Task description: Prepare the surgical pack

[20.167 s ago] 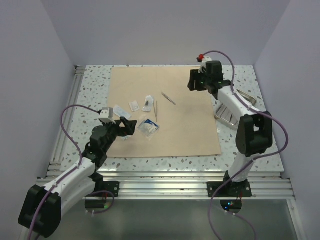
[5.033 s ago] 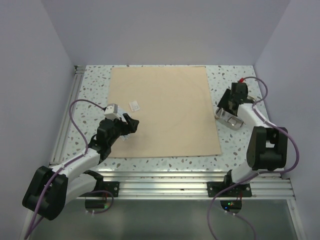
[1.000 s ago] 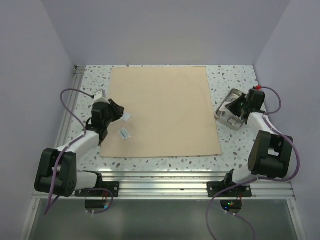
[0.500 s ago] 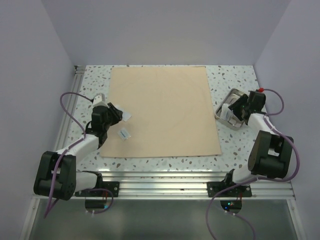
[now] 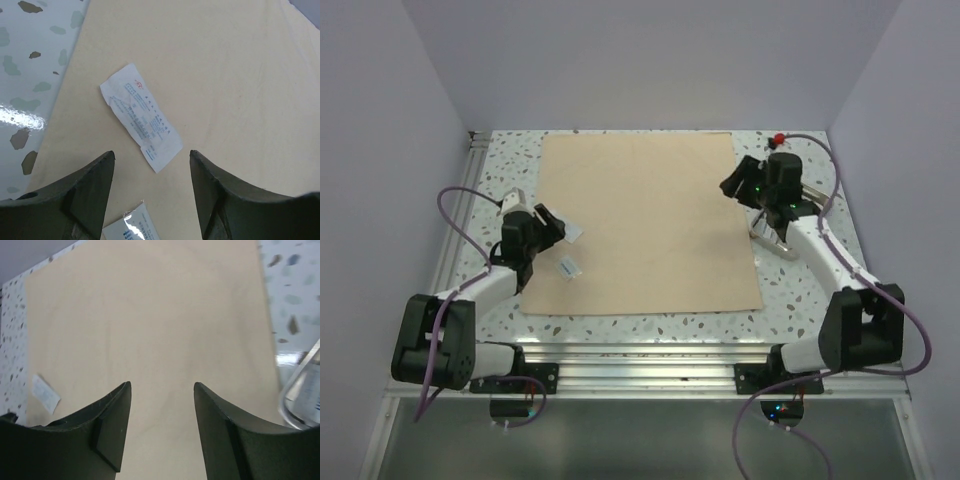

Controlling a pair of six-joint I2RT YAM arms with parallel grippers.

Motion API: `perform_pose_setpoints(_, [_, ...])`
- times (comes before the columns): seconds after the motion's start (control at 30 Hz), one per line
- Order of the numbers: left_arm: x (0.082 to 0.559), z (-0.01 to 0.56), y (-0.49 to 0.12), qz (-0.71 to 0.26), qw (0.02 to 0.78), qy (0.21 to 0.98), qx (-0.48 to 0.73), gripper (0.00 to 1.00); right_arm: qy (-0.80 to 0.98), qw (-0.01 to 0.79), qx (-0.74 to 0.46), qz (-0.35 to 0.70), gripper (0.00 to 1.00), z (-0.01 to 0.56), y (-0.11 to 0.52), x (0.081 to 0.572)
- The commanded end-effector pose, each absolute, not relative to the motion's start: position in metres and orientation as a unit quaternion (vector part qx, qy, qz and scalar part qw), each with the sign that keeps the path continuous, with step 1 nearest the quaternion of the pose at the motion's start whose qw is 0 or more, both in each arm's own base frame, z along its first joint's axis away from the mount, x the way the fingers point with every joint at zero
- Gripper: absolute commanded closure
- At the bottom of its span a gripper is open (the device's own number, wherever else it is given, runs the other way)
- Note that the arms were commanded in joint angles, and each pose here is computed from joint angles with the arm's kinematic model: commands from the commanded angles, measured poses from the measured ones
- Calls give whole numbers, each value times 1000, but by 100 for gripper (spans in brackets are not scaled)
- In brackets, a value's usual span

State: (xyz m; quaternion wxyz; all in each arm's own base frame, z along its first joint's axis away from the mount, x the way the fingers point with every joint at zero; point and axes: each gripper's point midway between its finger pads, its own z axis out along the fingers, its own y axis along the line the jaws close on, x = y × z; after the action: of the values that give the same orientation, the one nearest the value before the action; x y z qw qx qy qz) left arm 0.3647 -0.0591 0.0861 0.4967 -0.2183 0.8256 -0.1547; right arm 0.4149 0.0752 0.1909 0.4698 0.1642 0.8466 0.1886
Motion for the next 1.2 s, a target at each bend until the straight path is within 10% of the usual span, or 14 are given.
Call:
perform_pose_setpoints(0.0, [372,82,-53,-173,494,818,-240,35,852,446,66,266,43,197,152,424])
perform_pose_setpoints(0.37, [386,58,-49,-225,455,818,-269,40,853,352,-152,354,37,160,367,430])
perform_pose_setpoints(1.17, [412,34,-59,-248,435,825,-261,85,825,202,-112,515,37,63,518,430])
